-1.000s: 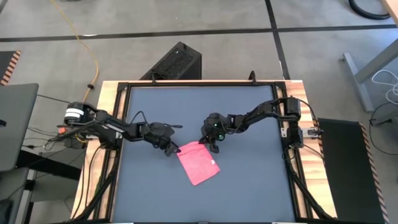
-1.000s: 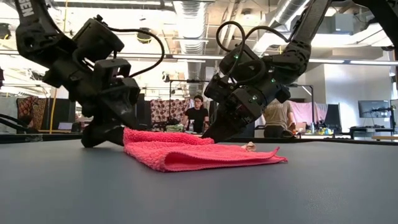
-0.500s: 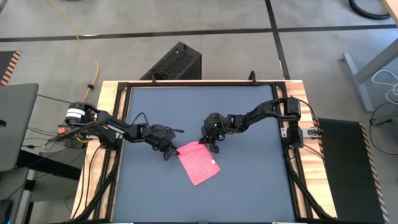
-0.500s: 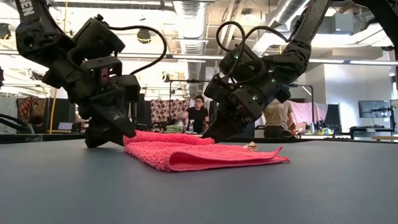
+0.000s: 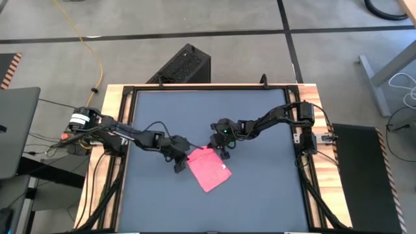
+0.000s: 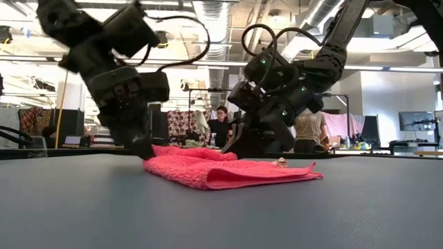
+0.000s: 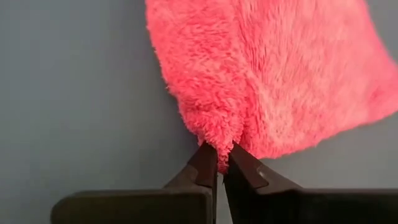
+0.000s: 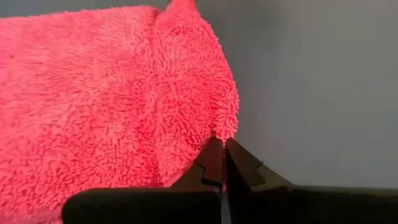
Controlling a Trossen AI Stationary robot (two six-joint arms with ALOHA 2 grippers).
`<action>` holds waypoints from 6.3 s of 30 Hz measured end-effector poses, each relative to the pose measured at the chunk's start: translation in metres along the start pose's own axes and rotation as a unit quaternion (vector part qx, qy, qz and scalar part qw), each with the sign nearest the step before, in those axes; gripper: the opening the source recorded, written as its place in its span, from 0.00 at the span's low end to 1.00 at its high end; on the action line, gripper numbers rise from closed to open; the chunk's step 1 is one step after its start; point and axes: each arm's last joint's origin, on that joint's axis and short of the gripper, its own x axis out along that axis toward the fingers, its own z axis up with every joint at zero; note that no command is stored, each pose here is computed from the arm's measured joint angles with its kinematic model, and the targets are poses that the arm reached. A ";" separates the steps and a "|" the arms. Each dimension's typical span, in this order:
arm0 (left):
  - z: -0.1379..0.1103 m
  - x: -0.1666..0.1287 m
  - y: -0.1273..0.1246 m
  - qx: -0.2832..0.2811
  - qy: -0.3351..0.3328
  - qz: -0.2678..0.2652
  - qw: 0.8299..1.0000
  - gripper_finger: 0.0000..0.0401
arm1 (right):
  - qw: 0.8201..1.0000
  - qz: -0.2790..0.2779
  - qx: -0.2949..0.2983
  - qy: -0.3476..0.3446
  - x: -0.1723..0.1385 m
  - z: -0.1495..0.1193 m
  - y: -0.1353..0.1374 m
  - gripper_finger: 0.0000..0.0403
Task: Roll towel
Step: Roll the light red towel
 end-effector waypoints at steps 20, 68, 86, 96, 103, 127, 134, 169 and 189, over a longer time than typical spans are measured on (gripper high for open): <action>0.016 -0.012 -0.035 0.151 0.023 0.180 0.972 0.00 | 0.964 -0.142 -0.213 0.075 -0.011 0.022 0.013 0.05; -0.007 0.007 -0.059 0.243 0.032 0.144 0.959 0.02 | 0.943 -0.129 -0.285 0.114 -0.015 0.011 0.123 0.04; 0.032 -0.035 -0.038 0.103 -0.075 0.010 0.992 0.35 | 0.944 -0.117 -0.285 0.121 -0.015 0.007 0.122 0.04; 0.025 -0.012 0.003 0.016 -0.134 0.014 0.991 0.35 | 0.943 -0.120 -0.287 0.120 -0.015 0.007 0.122 0.04; 0.017 0.013 -0.001 0.027 -0.115 -0.026 0.993 0.35 | 0.942 -0.121 -0.288 0.120 -0.015 0.007 0.122 0.04; -0.007 0.028 -0.021 0.083 -0.065 -0.022 0.994 0.35 | 0.950 -0.107 -0.269 0.114 -0.014 0.008 0.122 0.17; -0.014 0.041 -0.018 0.082 -0.051 -0.022 0.995 0.35 | 0.966 -0.105 -0.208 0.113 -0.018 0.027 0.121 0.24; -0.013 0.041 -0.012 0.120 -0.033 -0.043 0.991 0.35 | 0.955 0.124 0.269 -0.022 -0.047 0.024 0.018 0.59; -0.013 0.041 -0.012 0.118 -0.032 -0.043 0.992 0.35 | 0.964 0.084 0.253 -0.014 -0.045 0.026 0.024 0.58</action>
